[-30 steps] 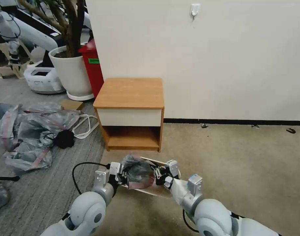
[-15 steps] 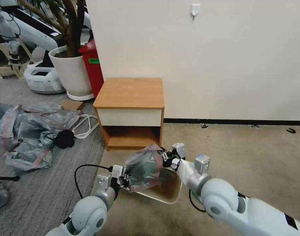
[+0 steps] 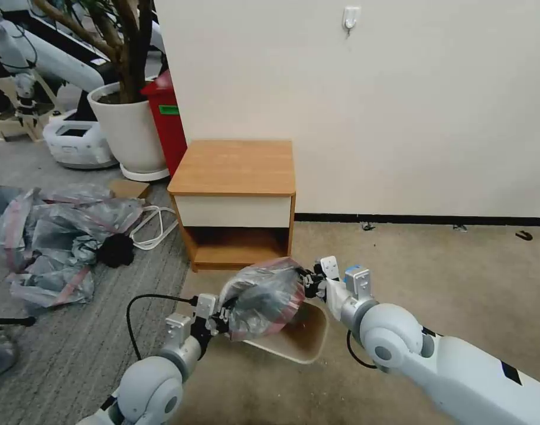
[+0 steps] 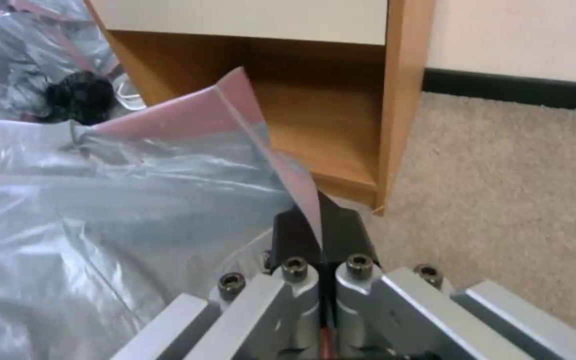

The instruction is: Pick up the garbage bag from the table and place it over the trash can.

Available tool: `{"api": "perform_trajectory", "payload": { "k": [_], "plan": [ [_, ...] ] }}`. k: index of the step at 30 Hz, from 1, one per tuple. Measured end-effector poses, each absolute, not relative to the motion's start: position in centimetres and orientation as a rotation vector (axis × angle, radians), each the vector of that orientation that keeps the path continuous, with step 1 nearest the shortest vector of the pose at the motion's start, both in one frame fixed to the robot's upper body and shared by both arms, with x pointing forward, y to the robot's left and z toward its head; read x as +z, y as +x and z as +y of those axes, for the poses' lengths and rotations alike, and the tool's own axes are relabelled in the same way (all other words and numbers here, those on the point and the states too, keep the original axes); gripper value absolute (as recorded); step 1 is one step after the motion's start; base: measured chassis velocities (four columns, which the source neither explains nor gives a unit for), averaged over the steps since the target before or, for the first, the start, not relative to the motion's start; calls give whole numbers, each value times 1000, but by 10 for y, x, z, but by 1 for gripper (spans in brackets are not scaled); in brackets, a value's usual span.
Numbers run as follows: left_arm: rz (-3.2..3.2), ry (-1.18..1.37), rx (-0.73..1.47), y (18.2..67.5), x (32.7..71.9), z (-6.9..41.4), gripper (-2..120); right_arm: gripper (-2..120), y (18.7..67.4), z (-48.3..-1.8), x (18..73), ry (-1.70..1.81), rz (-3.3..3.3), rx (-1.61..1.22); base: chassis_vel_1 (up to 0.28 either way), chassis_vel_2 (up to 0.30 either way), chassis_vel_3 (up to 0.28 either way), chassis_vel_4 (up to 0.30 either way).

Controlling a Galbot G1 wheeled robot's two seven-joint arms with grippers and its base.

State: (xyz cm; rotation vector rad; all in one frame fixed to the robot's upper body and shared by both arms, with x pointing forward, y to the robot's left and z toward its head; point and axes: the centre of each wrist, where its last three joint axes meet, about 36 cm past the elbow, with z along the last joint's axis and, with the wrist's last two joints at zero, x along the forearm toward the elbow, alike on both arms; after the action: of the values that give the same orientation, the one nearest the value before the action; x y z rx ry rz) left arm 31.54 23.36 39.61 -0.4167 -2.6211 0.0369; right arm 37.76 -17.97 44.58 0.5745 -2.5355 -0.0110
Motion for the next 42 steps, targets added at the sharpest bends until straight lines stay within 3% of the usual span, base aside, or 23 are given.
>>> {"api": "perform_trajectory", "payload": {
  "k": [20,27,29,39,42],
  "plan": [
    [-2714,-310,105,327,402,244,1,0,360,-196,458,535,-2546,-26,0,0,0,0],
    [-2731,-289,138,326,407,245,1,22,353,-195,456,511,-2531,-30,0,0,0,0],
    [-2733,-293,153,324,410,245,1,33,353,-196,455,499,-2525,-27,0,0,0,0],
    [-2743,-273,162,322,411,250,1,65,358,-213,455,430,-2554,50,0,0,0,0],
    [-2744,-258,164,324,409,252,1,80,359,-220,455,394,-2585,90,0,0,0,0]
  ]
}}
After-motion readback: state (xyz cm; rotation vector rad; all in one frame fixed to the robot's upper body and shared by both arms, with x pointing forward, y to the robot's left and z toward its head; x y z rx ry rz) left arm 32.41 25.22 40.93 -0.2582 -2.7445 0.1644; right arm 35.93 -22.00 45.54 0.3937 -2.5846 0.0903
